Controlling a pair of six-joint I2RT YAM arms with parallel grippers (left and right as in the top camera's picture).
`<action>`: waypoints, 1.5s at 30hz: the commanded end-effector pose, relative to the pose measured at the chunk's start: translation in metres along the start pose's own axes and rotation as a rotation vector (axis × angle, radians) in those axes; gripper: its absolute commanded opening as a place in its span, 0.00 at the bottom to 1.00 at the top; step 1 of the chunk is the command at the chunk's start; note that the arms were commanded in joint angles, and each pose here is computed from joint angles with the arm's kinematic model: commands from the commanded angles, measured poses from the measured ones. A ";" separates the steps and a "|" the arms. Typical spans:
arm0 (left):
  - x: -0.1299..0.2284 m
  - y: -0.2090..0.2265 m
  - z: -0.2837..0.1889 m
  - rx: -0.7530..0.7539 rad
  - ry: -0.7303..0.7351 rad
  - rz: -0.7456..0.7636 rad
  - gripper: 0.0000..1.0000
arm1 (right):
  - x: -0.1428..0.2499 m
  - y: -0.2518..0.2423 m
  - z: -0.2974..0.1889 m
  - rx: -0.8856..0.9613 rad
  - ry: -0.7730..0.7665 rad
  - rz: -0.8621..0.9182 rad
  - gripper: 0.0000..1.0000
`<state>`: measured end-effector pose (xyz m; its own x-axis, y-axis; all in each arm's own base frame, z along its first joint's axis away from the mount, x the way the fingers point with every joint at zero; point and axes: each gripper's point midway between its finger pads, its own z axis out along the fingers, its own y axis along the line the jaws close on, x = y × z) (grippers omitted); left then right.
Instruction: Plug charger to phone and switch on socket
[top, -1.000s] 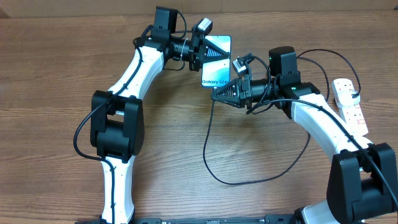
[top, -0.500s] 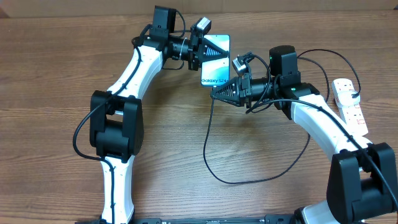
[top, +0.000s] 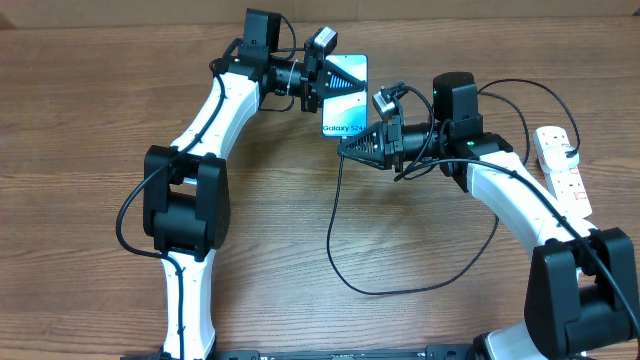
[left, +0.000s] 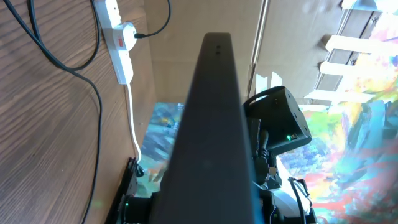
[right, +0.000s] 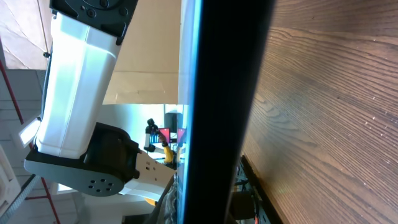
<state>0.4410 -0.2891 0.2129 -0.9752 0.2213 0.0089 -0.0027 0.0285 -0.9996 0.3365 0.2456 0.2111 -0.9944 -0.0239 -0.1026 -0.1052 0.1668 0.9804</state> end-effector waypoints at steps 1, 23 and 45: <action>0.017 -0.015 0.015 0.038 0.065 0.059 0.04 | -0.033 0.003 -0.014 0.065 -0.137 -0.087 0.04; 0.016 -0.014 0.015 0.039 0.063 0.105 0.04 | -0.032 0.006 -0.045 0.000 -0.119 -0.134 1.00; 0.020 -0.014 0.023 0.044 0.078 0.210 0.04 | -0.033 -0.031 -0.097 0.093 -0.219 -0.119 1.00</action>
<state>0.4263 -0.3058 0.2092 -0.9562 0.2650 -0.1241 0.1262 -0.0093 -0.9920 0.3692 0.1509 0.1945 -0.9709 0.1674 -0.1713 -0.1282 0.2409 0.9620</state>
